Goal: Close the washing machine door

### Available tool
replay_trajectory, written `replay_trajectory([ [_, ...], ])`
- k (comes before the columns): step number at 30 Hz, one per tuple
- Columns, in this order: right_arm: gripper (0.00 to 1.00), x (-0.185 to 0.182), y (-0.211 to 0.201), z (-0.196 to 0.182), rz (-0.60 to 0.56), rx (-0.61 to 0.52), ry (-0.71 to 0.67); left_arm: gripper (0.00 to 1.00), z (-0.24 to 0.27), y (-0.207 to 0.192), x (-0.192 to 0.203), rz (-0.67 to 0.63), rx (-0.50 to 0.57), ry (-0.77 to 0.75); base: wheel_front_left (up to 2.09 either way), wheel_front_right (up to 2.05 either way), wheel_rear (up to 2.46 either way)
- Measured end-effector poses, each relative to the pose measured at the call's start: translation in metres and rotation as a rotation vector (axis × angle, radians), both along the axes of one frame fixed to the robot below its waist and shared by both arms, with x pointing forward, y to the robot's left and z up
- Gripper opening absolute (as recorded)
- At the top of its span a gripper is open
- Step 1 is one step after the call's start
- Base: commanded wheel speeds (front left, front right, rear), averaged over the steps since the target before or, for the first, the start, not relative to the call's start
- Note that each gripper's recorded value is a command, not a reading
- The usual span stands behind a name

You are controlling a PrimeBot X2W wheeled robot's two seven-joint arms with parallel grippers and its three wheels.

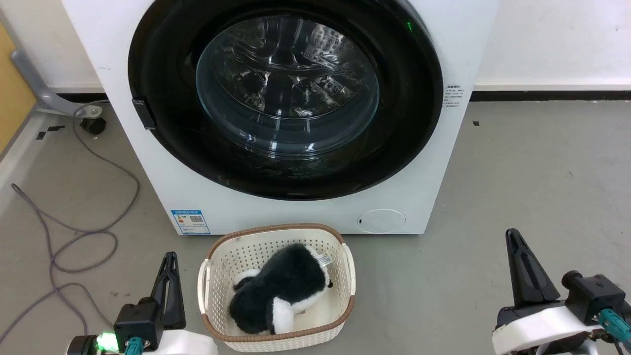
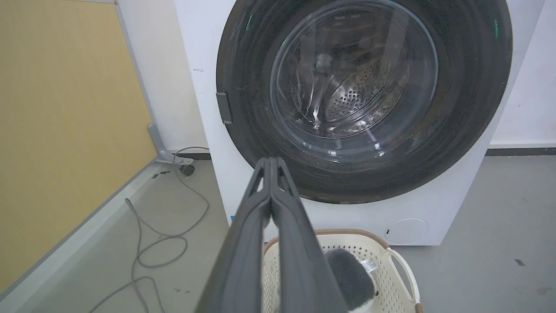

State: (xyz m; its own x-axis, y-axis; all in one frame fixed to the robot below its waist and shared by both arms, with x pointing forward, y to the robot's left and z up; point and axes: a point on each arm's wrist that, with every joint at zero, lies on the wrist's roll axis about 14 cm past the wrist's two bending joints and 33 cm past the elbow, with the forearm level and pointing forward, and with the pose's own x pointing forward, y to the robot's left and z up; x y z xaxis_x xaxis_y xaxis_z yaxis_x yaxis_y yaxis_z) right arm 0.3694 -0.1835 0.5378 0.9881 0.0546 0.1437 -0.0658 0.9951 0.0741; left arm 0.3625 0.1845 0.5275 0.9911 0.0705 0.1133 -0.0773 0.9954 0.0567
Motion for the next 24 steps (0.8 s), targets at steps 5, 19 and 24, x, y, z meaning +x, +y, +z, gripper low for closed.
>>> replay_trajectory([
  [5, 0.0, 0.0005, 0.0015, 0.0, 0.005, -0.01, 0.005, 0.0, -0.0002, -0.0005, 0.0005, -0.005, -0.002, 0.006, 0.0, 0.0, 0.0],
  [19, 0.0, 0.0018, 0.0056, -0.0002, 0.017, -0.032, 0.022, 0.0, -0.0011, -0.001, 0.0021, -0.016, -0.006, 0.028, 0.0, 0.0, 0.0],
  [24, 0.0, 0.0023, 0.0068, -0.001, 0.021, -0.039, 0.033, 0.0, -0.0013, -0.0018, 0.0026, -0.021, -0.009, 0.035, 0.0, 0.0, 0.0],
])
